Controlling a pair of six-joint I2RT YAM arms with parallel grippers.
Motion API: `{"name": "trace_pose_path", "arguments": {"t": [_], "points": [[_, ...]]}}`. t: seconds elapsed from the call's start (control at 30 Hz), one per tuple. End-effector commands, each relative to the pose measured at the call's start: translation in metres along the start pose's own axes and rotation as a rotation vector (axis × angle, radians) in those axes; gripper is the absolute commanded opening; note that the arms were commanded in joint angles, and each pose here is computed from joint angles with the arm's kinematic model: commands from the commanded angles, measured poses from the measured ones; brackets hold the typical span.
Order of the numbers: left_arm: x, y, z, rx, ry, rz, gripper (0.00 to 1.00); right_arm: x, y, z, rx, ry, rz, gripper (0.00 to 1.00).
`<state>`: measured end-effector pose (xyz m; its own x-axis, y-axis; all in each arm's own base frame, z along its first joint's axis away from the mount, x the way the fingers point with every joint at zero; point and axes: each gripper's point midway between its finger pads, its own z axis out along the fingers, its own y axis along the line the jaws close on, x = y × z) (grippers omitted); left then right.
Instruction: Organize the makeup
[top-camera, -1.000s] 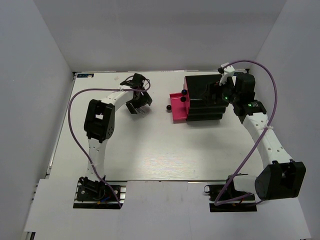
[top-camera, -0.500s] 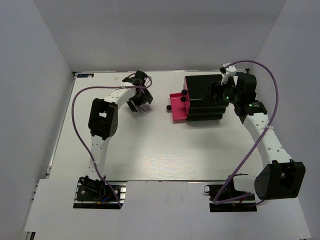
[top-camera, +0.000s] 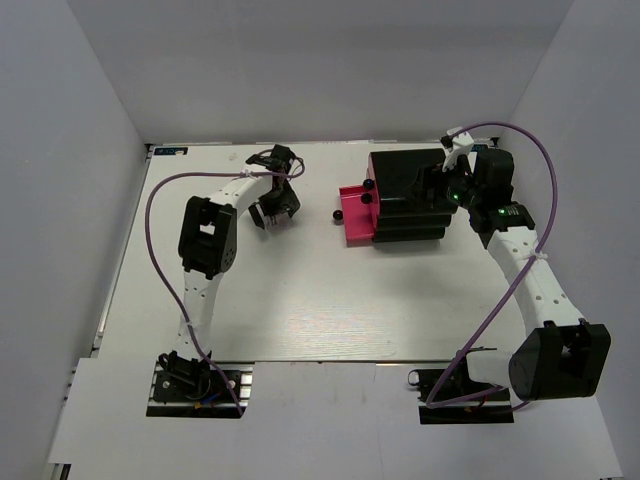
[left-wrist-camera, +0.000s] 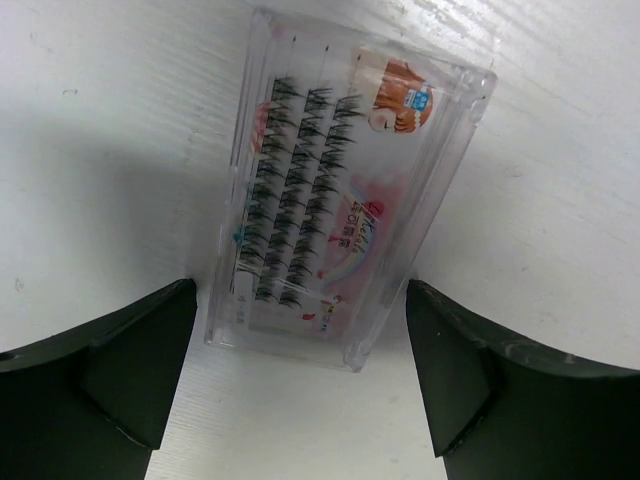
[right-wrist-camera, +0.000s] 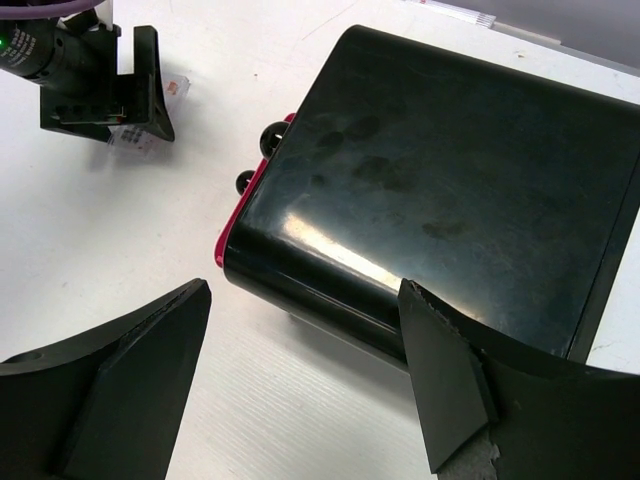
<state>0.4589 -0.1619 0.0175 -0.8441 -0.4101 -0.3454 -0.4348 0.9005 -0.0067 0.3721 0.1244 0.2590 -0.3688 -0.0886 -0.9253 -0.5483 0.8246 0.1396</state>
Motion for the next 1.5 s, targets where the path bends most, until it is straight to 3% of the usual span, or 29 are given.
{"name": "trace_pose_path", "arguments": {"t": [0.0, 0.17, 0.37, 0.6, 0.73, 0.83, 0.87, 1.03, 1.3, 1.47], "points": [[0.036, 0.04, 0.032, -0.146, 0.107, 0.056, 0.93, -0.017, 0.002, -0.008, -0.006, -0.064, -0.014, 0.81], [0.032, 0.043, 0.022, -0.125, 0.082, 0.072, 0.92, -0.017, 0.004, -0.008, -0.017, -0.068, -0.009, 0.8], [0.001, 0.035, 0.012, -0.088, -0.007, 0.159, 0.93, -0.015, 0.004, -0.006, -0.023, -0.062, -0.005, 0.8], [-0.002, 0.03, 0.035, -0.067, 0.009, 0.251, 0.89, -0.015, 0.002, -0.006, -0.019, -0.061, -0.001, 0.8], [0.003, 0.031, 0.04, -0.065, 0.024, 0.267, 0.82, -0.013, 0.002, -0.004, -0.021, -0.058, 0.001, 0.8], [0.004, 0.03, 0.034, -0.036, 0.017, 0.279, 0.64, -0.01, 0.003, -0.002, -0.027, -0.051, 0.004, 0.8], [0.001, 0.026, 0.032, -0.009, 0.003, 0.288, 0.53, -0.01, 0.002, -0.002, -0.029, -0.048, 0.006, 0.79], [0.011, 0.018, 0.002, 0.093, -0.031, 0.32, 0.24, -0.007, 0.001, -0.001, -0.028, -0.042, 0.011, 0.78], [0.027, -0.061, -0.119, 0.667, -0.097, 0.313, 0.19, -0.004, -0.005, 0.002, -0.018, -0.035, 0.013, 0.67], [0.043, -0.103, -0.149, 0.851, -0.068, 0.321, 0.18, -0.003, -0.009, 0.001, -0.009, -0.036, 0.019, 0.66]]}}
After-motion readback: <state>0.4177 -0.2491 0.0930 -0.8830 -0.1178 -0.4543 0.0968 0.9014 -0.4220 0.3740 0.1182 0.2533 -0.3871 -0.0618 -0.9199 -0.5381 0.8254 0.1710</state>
